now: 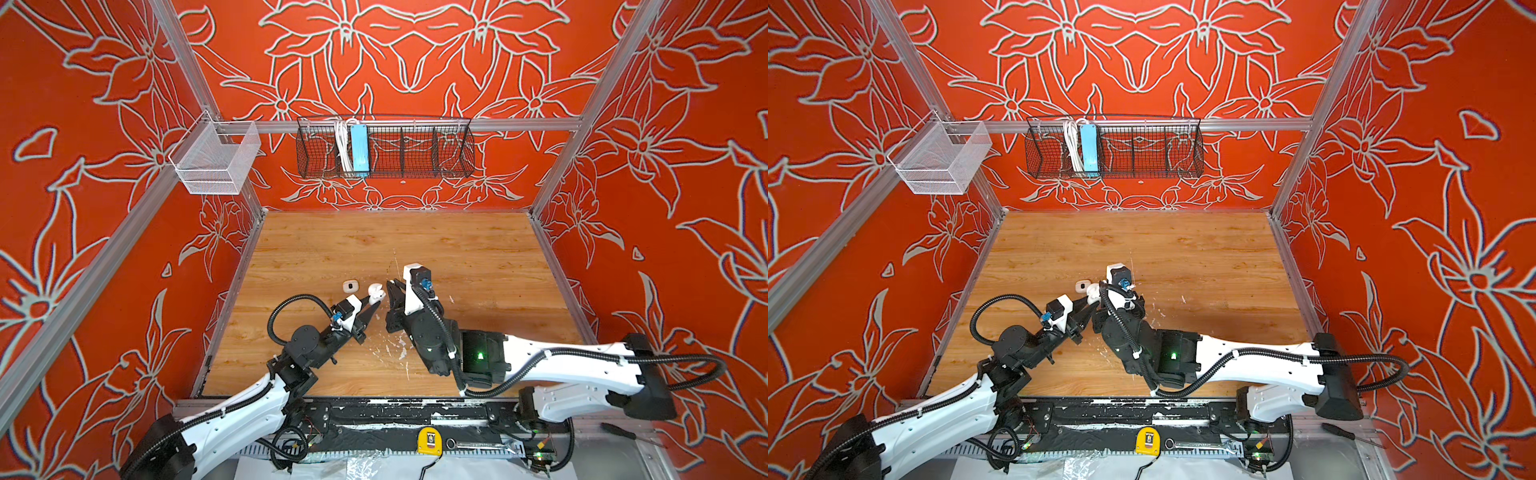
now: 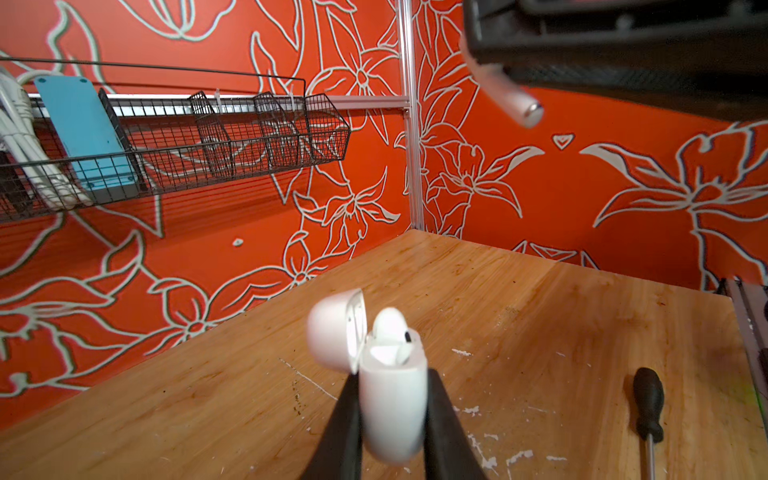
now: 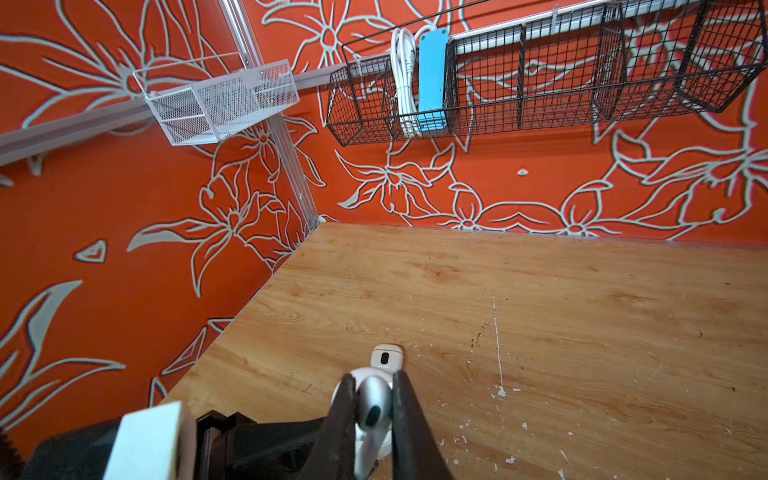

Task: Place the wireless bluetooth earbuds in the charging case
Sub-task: 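Push the earbud stem-down into the open case held by the left gripper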

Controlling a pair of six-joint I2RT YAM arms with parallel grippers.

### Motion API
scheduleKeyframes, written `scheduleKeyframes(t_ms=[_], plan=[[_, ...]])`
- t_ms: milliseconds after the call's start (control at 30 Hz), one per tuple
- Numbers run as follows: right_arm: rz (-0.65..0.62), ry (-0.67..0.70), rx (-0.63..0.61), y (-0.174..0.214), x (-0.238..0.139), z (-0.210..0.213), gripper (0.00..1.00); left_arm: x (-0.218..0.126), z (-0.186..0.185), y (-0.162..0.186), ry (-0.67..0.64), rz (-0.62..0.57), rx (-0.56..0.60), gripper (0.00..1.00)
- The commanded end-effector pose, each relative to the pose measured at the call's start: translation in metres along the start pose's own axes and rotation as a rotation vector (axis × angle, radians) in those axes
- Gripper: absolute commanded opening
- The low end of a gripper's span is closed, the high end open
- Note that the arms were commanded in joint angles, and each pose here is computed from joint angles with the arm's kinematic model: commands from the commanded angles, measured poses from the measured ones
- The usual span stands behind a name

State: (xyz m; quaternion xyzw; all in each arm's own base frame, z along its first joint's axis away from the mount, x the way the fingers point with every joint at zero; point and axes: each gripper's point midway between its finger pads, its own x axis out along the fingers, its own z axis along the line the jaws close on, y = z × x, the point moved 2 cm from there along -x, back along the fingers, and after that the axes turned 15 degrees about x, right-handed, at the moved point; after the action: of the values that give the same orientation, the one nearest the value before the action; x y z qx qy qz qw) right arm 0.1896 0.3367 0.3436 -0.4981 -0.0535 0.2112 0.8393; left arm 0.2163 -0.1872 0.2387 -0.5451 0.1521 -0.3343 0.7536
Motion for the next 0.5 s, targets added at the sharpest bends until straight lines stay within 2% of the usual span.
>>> scheduleKeyframes(t_ms=[0, 267, 467], plan=[[0.017, 0.004, 0.037, 0.002, 0.009, 0.001, 0.00, 0.003, 0.010, -0.013, -0.040, -0.025, -0.010, 0.00], [0.077, -0.030, 0.076, 0.020, 0.027, -0.001, 0.00, 0.004, 0.011, -0.014, -0.039, -0.014, -0.022, 0.00], [0.067, -0.030, 0.079, 0.027, 0.035, -0.003, 0.00, 0.003, 0.011, -0.015, -0.039, -0.019, -0.020, 0.00]])
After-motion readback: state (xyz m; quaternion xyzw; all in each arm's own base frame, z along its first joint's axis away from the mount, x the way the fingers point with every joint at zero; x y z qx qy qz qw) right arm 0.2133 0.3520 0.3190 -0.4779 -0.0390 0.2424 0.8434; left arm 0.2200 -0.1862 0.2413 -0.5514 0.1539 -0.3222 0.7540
